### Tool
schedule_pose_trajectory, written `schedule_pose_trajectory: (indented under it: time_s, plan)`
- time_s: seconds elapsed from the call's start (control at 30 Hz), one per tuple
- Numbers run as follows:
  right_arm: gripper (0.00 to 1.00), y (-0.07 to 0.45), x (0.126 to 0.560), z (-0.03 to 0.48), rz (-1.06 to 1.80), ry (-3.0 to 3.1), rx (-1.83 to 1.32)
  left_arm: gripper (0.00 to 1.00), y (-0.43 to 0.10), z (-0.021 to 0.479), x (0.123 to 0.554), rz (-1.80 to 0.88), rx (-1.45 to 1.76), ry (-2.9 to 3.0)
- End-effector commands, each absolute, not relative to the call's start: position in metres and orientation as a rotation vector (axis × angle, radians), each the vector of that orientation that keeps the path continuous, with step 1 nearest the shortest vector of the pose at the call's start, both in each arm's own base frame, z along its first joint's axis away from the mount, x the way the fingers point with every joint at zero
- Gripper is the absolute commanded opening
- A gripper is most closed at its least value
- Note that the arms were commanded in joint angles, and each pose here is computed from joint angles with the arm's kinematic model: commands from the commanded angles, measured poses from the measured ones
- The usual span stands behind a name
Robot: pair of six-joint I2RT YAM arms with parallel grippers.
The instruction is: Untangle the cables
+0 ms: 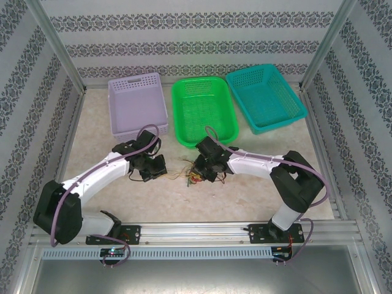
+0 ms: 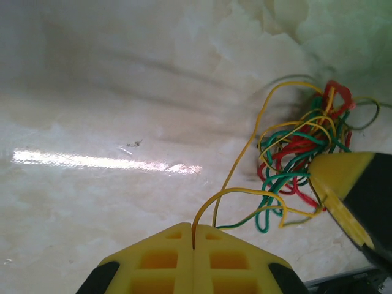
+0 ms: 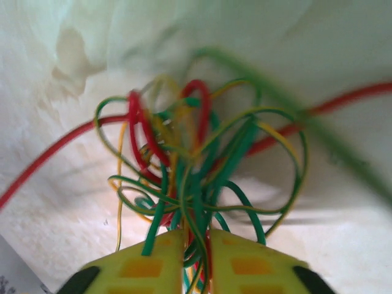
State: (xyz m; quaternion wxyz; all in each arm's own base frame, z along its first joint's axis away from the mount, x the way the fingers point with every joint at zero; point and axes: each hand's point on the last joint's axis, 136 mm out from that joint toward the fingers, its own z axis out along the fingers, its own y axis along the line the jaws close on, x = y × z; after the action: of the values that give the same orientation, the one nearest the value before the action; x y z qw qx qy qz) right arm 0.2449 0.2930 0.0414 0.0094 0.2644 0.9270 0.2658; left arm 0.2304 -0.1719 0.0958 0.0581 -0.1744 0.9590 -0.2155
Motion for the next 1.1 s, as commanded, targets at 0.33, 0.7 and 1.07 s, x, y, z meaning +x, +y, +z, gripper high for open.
schedule_pose_trajectory:
  time_s: [0.33,0.7,1.07]
  plan:
    - [0.0,0.156,0.247,0.06,0.492,2.769,0.84,0.0,-0.101,0.168,0.231,-0.304,-0.501,2.637]
    - [0.0,0.136,0.239,0.057,0.447,2.813,0.785,0.0,-0.101,0.17,0.235,-0.31,-0.537,2.616]
    - [0.0,0.104,0.256,0.103,0.605,2.716,0.784,0.0,-0.058,0.136,0.217,0.014,-0.627,2.73]
